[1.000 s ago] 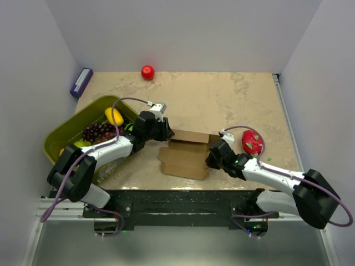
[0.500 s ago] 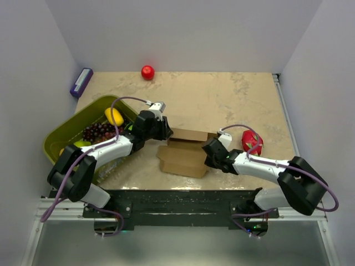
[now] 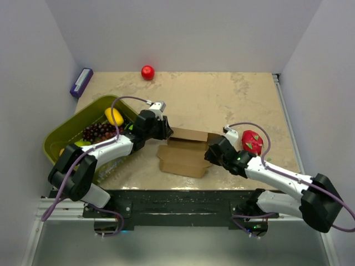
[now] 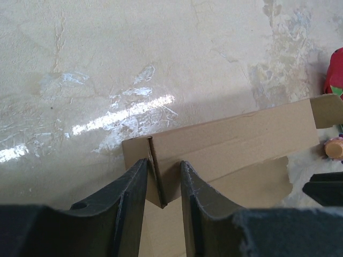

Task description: Fold the paper box

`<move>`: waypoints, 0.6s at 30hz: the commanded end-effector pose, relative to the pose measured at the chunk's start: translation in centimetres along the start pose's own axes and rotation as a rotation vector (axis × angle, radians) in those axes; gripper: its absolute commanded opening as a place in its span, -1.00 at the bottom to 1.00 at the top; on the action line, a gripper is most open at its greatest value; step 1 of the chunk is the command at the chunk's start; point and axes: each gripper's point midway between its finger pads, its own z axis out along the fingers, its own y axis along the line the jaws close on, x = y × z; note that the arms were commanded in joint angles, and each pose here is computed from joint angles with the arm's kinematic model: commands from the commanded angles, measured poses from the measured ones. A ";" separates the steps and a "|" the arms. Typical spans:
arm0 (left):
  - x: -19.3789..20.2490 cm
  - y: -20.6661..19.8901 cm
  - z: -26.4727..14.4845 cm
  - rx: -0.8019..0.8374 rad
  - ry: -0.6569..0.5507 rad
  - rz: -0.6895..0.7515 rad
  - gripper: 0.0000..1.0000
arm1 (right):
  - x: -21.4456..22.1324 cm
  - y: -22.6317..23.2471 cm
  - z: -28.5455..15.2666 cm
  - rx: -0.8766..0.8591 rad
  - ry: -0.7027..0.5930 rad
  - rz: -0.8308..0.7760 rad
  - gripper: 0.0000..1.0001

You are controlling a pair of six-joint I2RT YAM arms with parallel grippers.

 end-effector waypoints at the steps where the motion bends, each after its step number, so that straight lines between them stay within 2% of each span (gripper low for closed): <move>1: 2.0 0.9 0.1 -0.030 0.081 0.027 -0.30 | -3.2 0.3 -0.7 -0.002 -0.069 -0.006 -0.23; 6: 1.8 0.8 0.1 -0.028 0.078 0.028 -0.30 | -4.7 -0.7 1.5 0.035 -0.077 0.012 -0.72; 7: 1.8 0.8 0.1 -0.026 0.078 0.028 -0.30 | -5.0 -0.9 1.8 0.046 -0.081 0.011 -0.76; 9: 1.8 0.7 0.1 -0.025 0.078 0.028 -0.30 | -5.5 -0.6 2.6 0.042 -0.090 0.012 -0.83; 18: 1.7 0.7 0.0 -0.022 0.079 0.031 -0.31 | -6.9 1.9 5.6 -0.014 -0.099 -0.010 -0.90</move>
